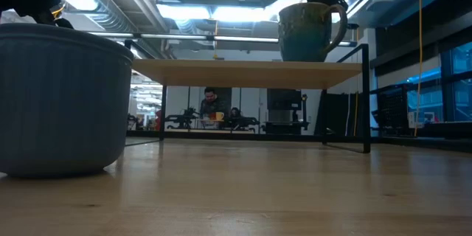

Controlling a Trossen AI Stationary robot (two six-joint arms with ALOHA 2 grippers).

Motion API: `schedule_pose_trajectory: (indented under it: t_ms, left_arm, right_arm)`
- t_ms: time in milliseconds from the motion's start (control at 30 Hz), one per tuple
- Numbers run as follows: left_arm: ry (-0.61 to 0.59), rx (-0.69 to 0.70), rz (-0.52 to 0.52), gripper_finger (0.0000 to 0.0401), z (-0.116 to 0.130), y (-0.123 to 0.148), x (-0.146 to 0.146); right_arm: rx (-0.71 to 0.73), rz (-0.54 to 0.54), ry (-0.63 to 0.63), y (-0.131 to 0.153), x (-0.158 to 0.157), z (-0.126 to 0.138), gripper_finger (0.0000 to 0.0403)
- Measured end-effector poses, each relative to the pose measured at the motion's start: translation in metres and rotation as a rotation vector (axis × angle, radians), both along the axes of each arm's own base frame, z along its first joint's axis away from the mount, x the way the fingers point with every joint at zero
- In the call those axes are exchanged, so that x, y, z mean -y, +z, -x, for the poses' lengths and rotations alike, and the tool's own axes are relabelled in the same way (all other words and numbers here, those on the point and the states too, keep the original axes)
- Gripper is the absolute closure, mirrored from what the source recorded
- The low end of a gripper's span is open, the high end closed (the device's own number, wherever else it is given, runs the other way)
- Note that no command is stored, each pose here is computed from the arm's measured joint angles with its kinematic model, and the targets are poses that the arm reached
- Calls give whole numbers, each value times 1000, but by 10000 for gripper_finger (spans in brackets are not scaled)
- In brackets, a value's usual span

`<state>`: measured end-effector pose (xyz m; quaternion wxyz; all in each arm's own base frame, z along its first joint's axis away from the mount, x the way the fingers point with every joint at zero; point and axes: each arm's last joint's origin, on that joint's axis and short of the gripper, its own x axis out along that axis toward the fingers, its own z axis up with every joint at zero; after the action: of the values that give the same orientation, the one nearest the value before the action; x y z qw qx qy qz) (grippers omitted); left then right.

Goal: Stack small to large cups/mugs on shelf
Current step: Put the gold mug on the shelf

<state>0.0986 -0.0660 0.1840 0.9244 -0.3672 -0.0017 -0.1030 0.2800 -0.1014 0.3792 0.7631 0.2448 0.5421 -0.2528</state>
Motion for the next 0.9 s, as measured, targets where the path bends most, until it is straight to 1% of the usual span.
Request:
schedule_pose_trajectory:
  t_ms: [300, 600, 900]
  left_arm:
    - [22, -1, 1, 398, 0, 0, -1]
    - [21, -1, 2, 397, 0, 0, -1]
    - [13, -1, 2, 397, 0, 0, 0]
  right_arm:
    - [13, 1, -7, 0, 3, 0, 349]
    - [16, -7, -4, 0, 2, -1, 348]
    - [39, 8, 15, 1, 3, -3, 347]
